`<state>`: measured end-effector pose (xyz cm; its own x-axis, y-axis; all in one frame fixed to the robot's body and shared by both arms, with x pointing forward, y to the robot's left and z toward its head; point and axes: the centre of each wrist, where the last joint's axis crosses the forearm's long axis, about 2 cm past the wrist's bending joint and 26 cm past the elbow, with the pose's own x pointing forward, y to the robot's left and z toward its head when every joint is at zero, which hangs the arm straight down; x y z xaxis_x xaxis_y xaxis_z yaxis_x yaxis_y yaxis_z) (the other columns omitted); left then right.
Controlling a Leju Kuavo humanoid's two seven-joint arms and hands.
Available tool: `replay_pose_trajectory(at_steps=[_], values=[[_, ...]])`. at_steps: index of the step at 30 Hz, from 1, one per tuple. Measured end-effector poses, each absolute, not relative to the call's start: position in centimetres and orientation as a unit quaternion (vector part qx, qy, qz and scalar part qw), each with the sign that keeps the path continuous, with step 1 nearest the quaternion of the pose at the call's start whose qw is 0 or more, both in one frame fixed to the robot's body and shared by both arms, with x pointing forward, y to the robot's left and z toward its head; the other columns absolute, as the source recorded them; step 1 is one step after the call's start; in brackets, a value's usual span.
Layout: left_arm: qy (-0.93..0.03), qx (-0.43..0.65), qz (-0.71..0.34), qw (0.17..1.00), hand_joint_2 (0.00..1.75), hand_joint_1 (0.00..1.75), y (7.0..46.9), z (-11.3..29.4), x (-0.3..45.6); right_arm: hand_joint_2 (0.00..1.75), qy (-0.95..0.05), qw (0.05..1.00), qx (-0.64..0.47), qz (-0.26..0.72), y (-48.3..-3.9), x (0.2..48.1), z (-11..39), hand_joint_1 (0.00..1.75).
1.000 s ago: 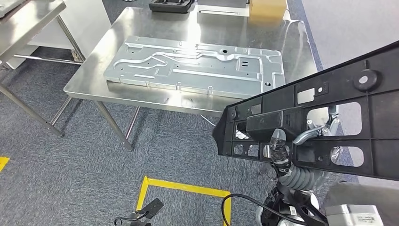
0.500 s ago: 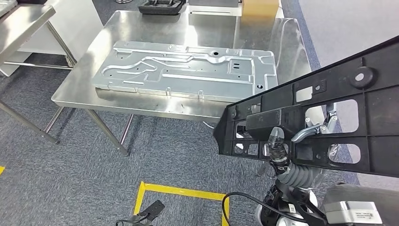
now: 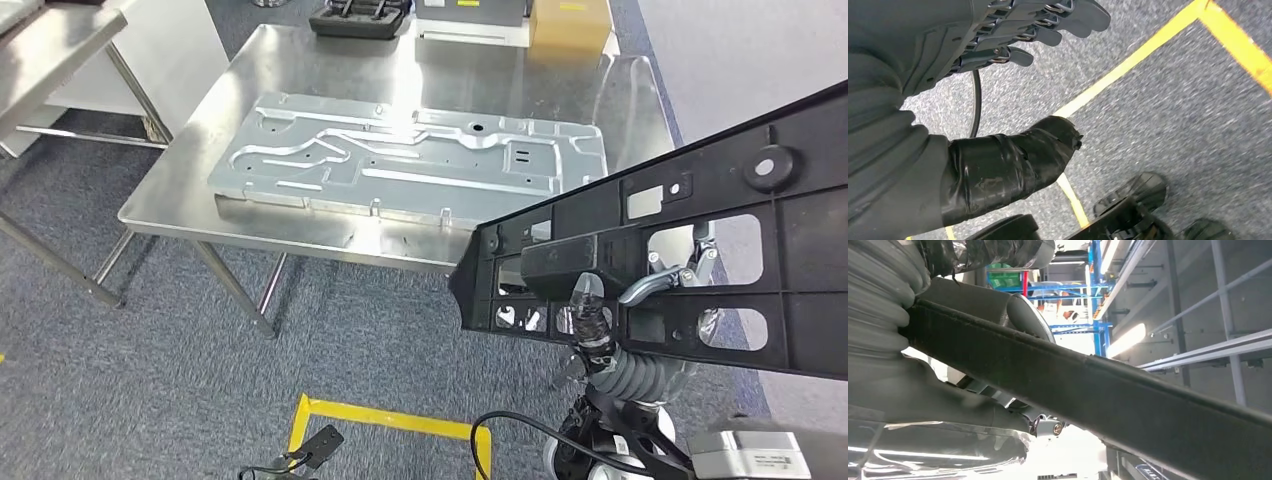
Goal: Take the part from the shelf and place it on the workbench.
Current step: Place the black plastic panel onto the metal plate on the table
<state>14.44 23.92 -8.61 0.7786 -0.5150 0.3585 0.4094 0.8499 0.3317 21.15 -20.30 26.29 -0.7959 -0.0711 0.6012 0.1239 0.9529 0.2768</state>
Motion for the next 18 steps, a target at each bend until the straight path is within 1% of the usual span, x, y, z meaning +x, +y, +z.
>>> replay_pose_trajectory(at_steps=[18], values=[[-0.223, 0.119, -0.247, 0.936, 1.75, 0.0, 23.93, -8.61, 14.44, 1.75, -0.936, 0.318, -0.014, -0.152, -20.32, 21.2, 26.36, 1.75]])
